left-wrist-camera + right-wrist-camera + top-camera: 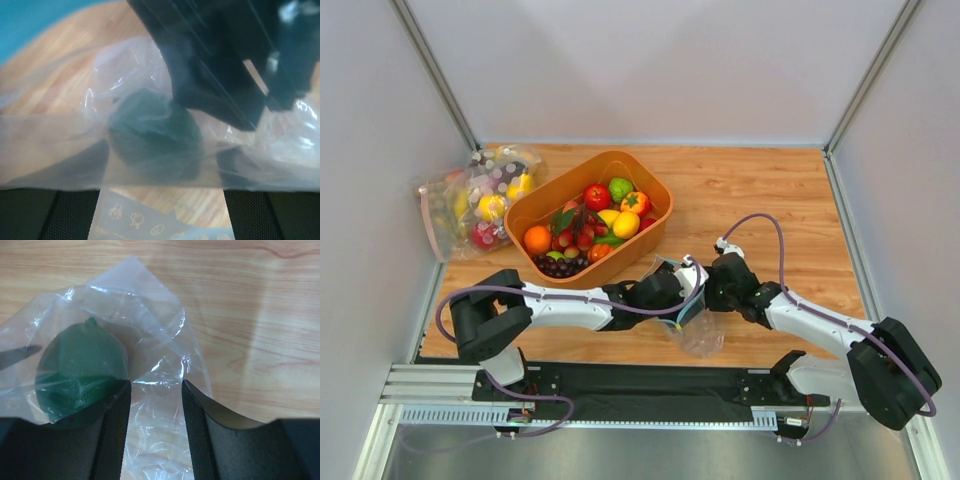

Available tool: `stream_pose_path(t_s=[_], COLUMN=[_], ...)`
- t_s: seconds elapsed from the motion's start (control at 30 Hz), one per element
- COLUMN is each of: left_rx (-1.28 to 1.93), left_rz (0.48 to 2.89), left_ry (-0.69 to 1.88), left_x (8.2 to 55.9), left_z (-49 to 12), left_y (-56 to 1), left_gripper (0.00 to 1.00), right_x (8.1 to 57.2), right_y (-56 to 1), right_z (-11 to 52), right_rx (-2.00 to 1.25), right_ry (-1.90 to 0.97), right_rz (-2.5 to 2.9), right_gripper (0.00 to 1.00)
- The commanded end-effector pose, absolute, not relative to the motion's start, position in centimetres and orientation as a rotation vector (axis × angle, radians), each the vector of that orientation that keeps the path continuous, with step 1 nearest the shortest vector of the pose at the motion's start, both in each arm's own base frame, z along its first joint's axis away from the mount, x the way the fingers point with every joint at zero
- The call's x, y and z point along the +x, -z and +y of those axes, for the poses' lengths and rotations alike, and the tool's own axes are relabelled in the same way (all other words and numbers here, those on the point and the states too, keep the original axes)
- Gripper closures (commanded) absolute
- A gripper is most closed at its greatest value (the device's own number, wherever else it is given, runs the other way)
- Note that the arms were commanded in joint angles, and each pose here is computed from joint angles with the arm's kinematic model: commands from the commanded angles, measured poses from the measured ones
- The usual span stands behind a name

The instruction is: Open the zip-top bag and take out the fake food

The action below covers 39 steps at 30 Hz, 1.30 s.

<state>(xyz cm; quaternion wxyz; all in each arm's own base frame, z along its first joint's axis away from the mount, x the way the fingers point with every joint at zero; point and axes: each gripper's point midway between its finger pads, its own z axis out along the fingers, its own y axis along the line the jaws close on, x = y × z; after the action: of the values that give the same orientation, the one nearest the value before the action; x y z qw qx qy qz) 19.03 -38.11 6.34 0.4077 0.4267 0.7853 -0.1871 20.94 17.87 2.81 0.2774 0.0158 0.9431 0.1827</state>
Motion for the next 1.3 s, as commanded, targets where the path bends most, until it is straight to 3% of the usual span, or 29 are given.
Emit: stream_pose_path(t_s=[0.0, 0.4, 0.47, 0.53, 0.63, 0.93, 1.27], left_rx=[1.055, 1.051, 1.053, 1.055, 1.058, 1.087, 1.090], left_rz=[1.938, 2.021, 2.029, 2.036, 2.032, 1.962, 1.970], left_ry=[0.503, 0.445, 0.439, 0.435, 0.455, 0.629, 0.723], left_x=[20.1, 21.1, 21.1, 20.9, 20.6, 17.5, 14.7], left_z=[-39.0, -38.2, -38.0, -37.8, -37.6, -36.0, -33.1], left_y=[-6.7, -3.6, -3.2, -3.2, -4.2, -10.9, -14.5], left_gripper=[0.05, 0.08, 0.29, 0.43, 0.51, 0.53, 0.52], right_x=[22.1, 21.7, 21.7, 21.7, 21.7, 21.3, 20.6], right_y=[-5.0, -6.0, -6.0, -6.0, -6.0, -4.7, -2.9], right_z=[20.3, 21.5, 21.4, 21.3, 21.0, 19.1, 17.5], right_rx=[-0.035, -0.066, -0.061, -0.049, -0.037, 0.022, 0.091], right_ry=[-0.625, -0.723, -0.726, -0.721, -0.702, -0.583, -0.496], right_rz=[2.457, 2.432, 2.431, 2.429, 2.432, 2.495, 2.534], right_gripper=[0.53, 0.53, 0.53, 0.54, 0.54, 0.66, 0.67])
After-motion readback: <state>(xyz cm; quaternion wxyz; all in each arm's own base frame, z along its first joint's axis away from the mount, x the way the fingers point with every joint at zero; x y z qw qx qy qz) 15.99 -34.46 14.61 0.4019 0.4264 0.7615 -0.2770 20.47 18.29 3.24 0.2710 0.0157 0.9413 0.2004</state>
